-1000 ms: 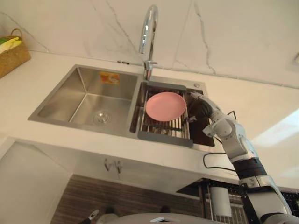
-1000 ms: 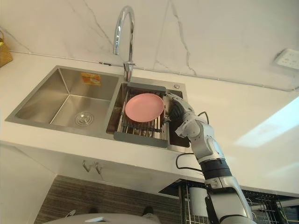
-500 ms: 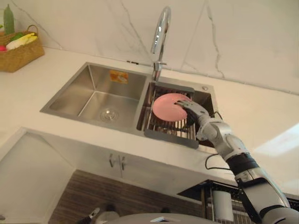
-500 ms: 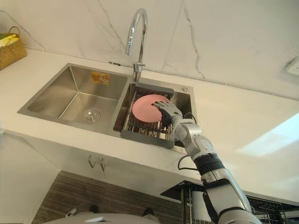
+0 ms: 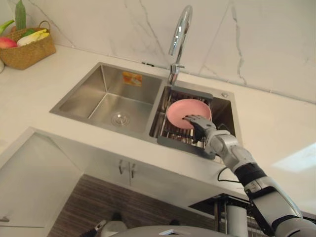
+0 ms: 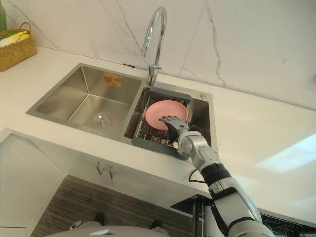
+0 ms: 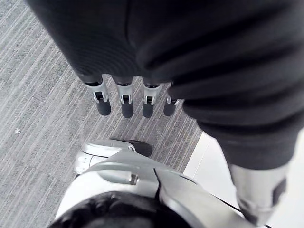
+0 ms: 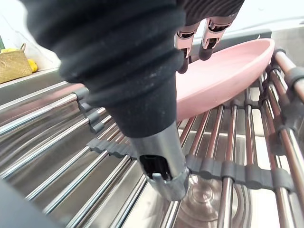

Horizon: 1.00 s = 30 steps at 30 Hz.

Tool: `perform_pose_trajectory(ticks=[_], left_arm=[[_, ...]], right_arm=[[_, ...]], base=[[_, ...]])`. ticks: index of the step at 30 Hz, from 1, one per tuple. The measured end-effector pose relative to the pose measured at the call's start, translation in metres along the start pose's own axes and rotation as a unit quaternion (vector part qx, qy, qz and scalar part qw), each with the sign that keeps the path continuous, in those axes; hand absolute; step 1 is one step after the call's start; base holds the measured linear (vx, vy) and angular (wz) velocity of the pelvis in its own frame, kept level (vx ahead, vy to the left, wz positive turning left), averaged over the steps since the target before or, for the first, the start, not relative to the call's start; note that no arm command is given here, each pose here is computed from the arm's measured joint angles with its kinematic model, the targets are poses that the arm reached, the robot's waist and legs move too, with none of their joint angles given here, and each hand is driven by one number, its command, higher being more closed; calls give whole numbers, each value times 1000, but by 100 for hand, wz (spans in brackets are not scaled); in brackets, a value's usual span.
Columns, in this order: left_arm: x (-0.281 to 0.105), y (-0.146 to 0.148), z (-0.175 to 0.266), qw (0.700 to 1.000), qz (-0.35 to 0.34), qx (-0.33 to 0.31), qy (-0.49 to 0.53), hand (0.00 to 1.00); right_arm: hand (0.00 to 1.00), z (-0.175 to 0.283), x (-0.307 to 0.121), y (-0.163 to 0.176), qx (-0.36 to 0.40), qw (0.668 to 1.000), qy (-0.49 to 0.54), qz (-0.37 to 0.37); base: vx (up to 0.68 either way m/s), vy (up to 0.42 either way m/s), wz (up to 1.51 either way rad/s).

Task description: Walk over to the sink, pick up the cup, carry it to the dishwasher, place the cup inside the dishwasher, then close the dishwasher door

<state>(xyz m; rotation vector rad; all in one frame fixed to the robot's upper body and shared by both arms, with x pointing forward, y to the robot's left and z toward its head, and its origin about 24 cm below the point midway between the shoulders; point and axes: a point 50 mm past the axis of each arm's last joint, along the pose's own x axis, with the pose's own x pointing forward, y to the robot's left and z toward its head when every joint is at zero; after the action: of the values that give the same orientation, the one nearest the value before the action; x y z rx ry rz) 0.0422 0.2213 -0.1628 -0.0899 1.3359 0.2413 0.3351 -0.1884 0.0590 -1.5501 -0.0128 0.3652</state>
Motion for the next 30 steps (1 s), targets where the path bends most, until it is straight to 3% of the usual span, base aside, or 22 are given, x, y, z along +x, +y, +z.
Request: perform_pose_trajectory(ticks=[8,26,27,30], left_arm=[[0,-1,5,999,0,27,-31,0],[-1,-1,10,998,-1,45,-54,0],[-1,-1,11,997,-1,46,-57,0],[-1,-1,12,997,-2,49,-60,0]], right_arm=[[0,5,2,0,-28,998,9,-60],[0,-4,5,4,-59,994,44,-78],[100,-6,5,4,-63,994,49,-78],[100,-10,5,5,-79,992,64,-74]], base=[[0,0,0],[5,2,4],[0,0,0],[0,0,0]])
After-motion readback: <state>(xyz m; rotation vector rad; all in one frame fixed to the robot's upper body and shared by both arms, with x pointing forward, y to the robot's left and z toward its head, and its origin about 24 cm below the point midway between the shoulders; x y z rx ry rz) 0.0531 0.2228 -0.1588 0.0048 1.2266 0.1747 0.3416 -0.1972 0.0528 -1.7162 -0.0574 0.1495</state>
